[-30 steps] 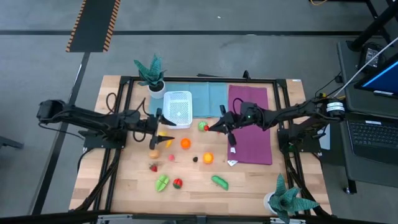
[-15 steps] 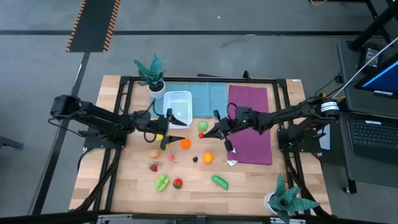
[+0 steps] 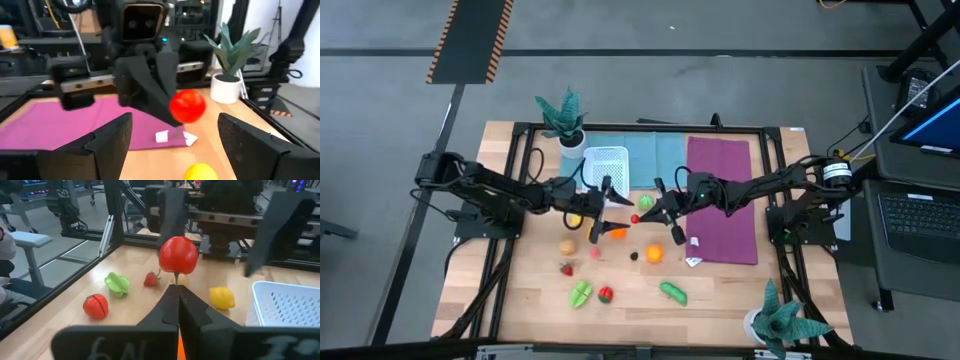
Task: Pick and placing Produce into tupperware
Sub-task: Put the red cherry into the white basket
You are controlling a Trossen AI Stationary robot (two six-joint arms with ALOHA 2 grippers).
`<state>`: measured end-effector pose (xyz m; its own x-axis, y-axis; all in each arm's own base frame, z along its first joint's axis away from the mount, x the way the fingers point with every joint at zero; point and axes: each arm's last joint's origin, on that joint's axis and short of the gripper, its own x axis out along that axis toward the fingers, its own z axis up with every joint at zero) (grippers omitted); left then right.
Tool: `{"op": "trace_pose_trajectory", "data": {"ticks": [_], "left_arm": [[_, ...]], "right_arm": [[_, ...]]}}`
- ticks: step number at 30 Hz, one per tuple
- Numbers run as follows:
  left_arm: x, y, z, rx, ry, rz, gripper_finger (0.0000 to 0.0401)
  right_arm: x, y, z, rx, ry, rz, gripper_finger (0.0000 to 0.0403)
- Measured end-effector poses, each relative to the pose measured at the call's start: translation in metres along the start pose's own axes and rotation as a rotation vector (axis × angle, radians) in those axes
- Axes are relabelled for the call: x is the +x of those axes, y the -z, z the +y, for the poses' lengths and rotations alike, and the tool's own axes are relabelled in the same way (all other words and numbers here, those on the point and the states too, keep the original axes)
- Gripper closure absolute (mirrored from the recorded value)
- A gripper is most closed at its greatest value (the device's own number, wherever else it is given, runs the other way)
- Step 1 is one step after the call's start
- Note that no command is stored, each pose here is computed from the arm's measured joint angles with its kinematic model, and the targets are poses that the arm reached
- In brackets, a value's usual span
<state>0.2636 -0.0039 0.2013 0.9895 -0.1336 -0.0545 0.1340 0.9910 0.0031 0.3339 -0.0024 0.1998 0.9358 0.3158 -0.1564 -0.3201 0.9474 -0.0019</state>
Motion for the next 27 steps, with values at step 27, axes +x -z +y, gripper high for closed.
{"op": "trace_pose_trajectory", "data": {"ticks": [27], "left_arm": [[0.029, -0.001, -0.004, 0.051, 0.050, 0.005, 0.0121]], "right_arm": [[0.000, 0.001, 0.000, 0.003, -0.001, 0.007, 0.0402]]}}
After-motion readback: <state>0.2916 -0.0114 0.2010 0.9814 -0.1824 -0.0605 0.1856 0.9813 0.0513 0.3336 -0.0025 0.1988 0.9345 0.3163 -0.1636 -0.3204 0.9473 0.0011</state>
